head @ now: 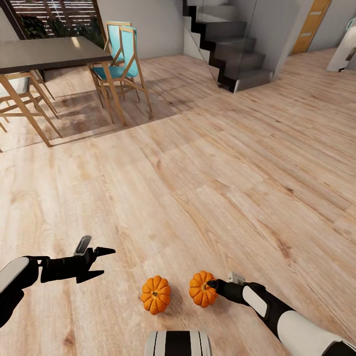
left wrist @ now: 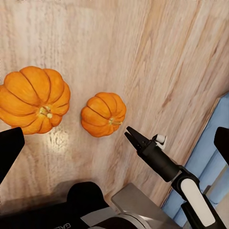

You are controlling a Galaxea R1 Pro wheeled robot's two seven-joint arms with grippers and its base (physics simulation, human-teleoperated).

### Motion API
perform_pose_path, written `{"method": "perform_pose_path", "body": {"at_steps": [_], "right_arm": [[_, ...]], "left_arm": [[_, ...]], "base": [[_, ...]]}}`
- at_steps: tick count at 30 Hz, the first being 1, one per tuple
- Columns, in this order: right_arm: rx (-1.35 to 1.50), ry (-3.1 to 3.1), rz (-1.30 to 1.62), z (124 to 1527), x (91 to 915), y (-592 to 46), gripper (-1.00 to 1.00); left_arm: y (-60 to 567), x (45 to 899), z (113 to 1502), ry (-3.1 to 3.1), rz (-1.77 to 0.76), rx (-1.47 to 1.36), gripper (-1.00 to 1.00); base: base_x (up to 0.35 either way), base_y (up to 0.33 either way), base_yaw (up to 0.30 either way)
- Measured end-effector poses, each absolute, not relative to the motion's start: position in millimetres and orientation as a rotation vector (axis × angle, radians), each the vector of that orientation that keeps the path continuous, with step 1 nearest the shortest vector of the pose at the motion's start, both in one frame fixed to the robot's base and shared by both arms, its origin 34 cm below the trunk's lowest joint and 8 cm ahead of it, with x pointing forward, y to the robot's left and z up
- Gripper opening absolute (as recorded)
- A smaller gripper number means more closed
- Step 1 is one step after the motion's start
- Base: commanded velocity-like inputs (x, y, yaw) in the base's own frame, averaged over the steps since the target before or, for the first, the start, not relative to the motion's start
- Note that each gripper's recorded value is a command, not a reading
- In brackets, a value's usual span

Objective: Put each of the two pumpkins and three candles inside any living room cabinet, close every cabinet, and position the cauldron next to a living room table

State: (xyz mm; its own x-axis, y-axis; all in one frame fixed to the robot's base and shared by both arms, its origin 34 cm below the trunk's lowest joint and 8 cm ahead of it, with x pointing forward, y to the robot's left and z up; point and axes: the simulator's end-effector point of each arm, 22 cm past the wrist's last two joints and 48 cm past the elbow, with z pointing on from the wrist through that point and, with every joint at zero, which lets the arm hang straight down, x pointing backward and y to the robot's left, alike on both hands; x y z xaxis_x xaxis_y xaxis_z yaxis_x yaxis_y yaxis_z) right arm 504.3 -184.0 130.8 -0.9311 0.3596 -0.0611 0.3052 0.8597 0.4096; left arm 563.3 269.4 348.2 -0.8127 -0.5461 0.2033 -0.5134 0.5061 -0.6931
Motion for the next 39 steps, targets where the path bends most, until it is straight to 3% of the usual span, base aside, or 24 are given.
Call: {"method": "perform_pose_path", "body": {"at_steps": [39], "right_arm": [[0.564,2.936,0.588,97.7,482.0,-187.2,1.00]], "left_arm": [[264.1,553.8,317.0,2.741,-1.218,-0.977,1.00]], "base": [[0.000,0.012,0.000]]}}
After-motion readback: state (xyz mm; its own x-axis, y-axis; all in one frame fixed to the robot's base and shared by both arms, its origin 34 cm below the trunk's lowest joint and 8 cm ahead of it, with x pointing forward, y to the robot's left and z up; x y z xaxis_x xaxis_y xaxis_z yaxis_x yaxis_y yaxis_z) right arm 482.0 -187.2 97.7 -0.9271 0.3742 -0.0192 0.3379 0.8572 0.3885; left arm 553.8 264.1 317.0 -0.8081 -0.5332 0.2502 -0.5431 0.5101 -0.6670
